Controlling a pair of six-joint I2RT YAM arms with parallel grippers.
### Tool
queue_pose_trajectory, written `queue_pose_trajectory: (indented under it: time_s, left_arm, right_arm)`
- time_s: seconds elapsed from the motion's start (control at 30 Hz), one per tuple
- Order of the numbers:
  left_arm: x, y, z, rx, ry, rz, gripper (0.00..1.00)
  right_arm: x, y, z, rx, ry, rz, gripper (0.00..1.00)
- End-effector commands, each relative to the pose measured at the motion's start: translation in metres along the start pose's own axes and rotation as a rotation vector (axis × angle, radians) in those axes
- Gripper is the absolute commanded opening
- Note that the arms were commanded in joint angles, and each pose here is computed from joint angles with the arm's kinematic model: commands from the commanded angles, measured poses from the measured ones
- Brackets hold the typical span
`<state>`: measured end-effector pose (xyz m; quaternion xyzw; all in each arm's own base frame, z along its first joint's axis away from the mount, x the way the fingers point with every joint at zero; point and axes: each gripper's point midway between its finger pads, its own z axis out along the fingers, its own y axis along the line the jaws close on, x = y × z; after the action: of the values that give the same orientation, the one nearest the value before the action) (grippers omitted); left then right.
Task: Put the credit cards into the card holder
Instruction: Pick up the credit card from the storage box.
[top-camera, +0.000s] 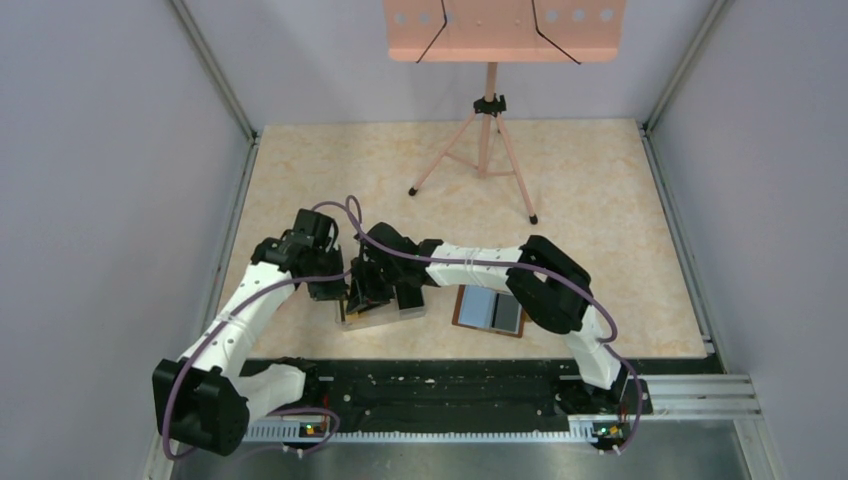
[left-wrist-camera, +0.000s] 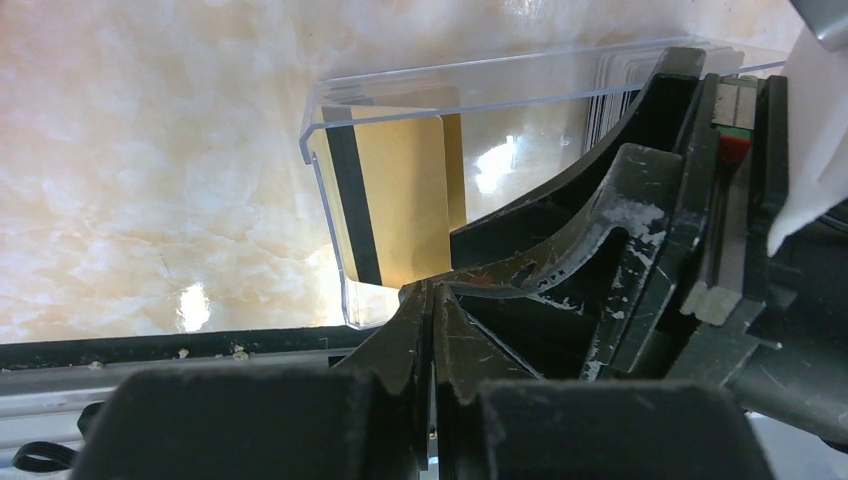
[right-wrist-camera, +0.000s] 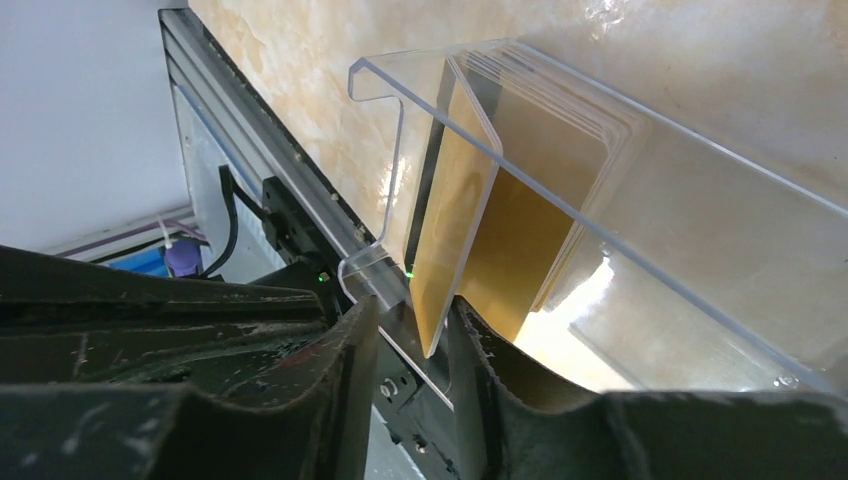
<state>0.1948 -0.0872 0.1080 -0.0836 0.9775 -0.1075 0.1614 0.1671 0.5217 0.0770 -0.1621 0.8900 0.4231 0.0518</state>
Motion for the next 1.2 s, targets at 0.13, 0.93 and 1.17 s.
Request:
queue_pose_trajectory:
  time_s: [0.13, 0.93, 1.17]
  left_arm:
    - [-0.014, -0.011, -0.016, 0.05, -0.071, 0.002, 0.04]
    - [-0.016, -0.01, -0.021, 0.046, -0.091, 0.006, 0.04]
    - [-0.028, -0.016, -0.038, 0.076, -0.163, 0.0, 0.18]
  right_arm:
    - [-0.014, 0.039, -0.014, -0.141, -0.046, -0.039, 0.37]
    - [-0.021, 0.054, -0.021, -0.201, -0.098, -0.055, 0.05]
    - [-0.025, 0.062, -0.036, -0.208, -0.137, -0.092, 0.0]
